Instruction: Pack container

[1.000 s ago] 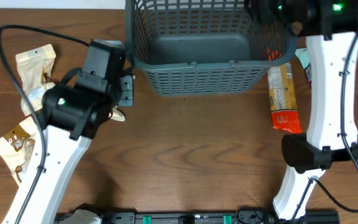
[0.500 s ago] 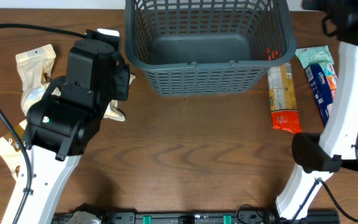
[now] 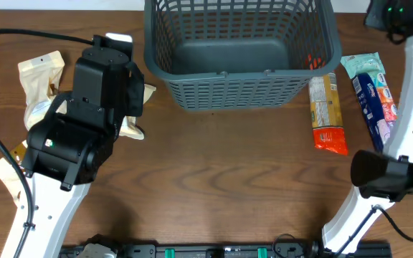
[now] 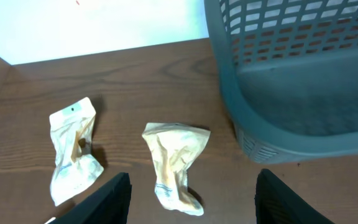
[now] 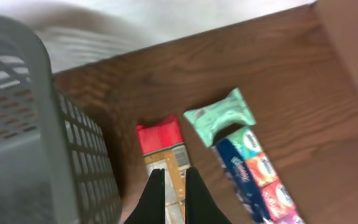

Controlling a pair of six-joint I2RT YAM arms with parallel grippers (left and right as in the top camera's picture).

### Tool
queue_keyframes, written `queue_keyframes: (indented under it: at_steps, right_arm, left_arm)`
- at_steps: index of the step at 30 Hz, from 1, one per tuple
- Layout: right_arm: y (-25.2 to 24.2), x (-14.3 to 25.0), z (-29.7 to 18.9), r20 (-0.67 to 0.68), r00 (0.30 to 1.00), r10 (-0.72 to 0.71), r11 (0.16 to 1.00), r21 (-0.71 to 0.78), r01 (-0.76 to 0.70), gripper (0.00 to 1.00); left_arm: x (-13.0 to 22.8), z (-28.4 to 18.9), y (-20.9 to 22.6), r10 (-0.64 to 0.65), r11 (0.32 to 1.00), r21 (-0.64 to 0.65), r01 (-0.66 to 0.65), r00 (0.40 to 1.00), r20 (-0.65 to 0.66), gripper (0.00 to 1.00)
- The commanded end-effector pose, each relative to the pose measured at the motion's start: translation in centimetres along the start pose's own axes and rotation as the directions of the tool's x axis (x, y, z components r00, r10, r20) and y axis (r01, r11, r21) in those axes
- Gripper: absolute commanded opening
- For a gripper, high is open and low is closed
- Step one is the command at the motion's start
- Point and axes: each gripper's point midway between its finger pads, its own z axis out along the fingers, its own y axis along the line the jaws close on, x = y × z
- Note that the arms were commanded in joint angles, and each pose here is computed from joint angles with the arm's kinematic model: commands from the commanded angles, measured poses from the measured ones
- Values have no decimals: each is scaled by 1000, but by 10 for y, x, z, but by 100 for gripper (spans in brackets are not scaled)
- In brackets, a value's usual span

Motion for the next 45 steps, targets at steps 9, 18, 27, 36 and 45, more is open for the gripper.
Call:
queue_keyframes:
  at_steps: [9, 18, 27, 36, 45]
  right_arm:
    - [25, 33, 60, -90, 992, -84, 988, -136, 72, 1]
    - [45, 49, 76, -103, 980, -170, 963, -229, 143, 1]
    - [70, 53, 71, -77, 967, -244, 918, -341, 205, 1]
    - [83, 55, 67, -58, 957, -284, 888, -393, 239, 1]
    - [98, 58, 62, -25, 941, -338, 844, -450, 291, 1]
  left_arm:
    - [0, -8, 6, 5, 1000, -17, -5, 1000, -5, 53]
    - [0, -8, 6, 2, 1000, -17, -2, 1000, -6, 53]
    - [1, -8, 6, 2, 1000, -17, -2, 1000, -7, 53]
    - [1, -8, 6, 2, 1000, -17, -3, 1000, -8, 53]
    - [6, -8, 7, 9, 1000, -18, -9, 1000, -27, 53]
